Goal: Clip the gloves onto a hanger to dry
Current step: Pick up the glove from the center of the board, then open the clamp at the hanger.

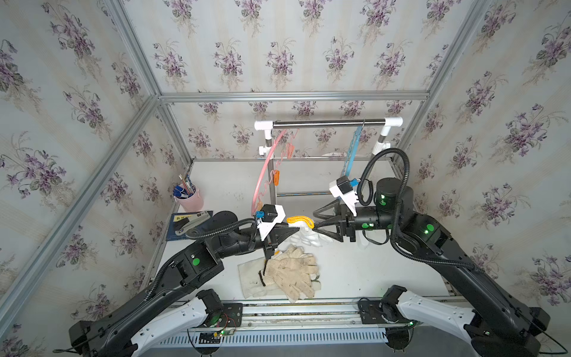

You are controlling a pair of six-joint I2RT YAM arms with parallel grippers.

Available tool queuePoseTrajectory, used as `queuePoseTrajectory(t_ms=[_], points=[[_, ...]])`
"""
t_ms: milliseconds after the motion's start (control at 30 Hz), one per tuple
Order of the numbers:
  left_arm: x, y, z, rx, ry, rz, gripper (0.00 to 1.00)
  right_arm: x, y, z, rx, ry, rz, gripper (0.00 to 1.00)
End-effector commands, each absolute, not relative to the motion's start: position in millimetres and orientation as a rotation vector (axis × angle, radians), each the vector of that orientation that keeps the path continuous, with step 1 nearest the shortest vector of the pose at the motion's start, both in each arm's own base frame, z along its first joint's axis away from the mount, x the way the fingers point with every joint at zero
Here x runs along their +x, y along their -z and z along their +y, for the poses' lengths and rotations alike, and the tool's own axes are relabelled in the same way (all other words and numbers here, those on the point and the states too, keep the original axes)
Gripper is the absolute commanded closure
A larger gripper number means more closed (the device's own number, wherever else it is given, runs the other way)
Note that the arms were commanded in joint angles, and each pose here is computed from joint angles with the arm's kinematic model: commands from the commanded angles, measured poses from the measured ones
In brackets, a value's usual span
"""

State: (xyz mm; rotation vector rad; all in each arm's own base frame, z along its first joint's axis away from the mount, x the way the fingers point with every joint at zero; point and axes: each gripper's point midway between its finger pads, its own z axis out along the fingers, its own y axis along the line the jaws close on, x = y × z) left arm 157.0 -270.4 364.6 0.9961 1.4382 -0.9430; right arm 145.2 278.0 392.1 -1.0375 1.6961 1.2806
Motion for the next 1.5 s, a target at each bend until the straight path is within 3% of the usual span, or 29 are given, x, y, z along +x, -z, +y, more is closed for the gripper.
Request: queuePoseTrajectory(t_ms=[0, 333, 567, 700, 733, 767, 800, 1267, 1467], points=[[162, -363, -268, 0.988, 0.900, 1.450, 1.00, 159, -405, 265, -0.939, -1.149, 1.679, 0.36], [184, -325, -278, 1.034, 0.800, 1.570, 1.00, 183, -396, 192, -0.592, -0.773, 1.638, 0.39], [193, -316, -294, 1.071, 0.813, 1.579, 1.00, 159, -360, 172, -0.667, -0.689, 1.482, 0.41], [199, -308, -299, 1.070, 0.805, 1.584, 1.00, 163, -329, 183, -0.765, -0.665, 1.546, 0.34], [200, -306, -299, 1.065, 0.803, 1.588, 1.00, 168, -327, 183, -0.756, -0.640, 1.557, 0.29], [202, -302, -300, 1.059, 0.799, 1.593, 1.00, 174, -325, 183, -0.746, -0.617, 1.568, 0.02], [204, -300, -300, 1.051, 0.796, 1.595, 1.00, 179, -324, 182, -0.733, -0.598, 1.577, 0.00], [227, -265, -309, 0.989, 0.752, 1.629, 1.00, 199, -283, 205, -1.010, -0.436, 1.530, 0.00], [231, -260, -311, 0.983, 0.745, 1.618, 1.00, 218, -297, 203, -0.945, -0.446, 1.513, 0.00]])
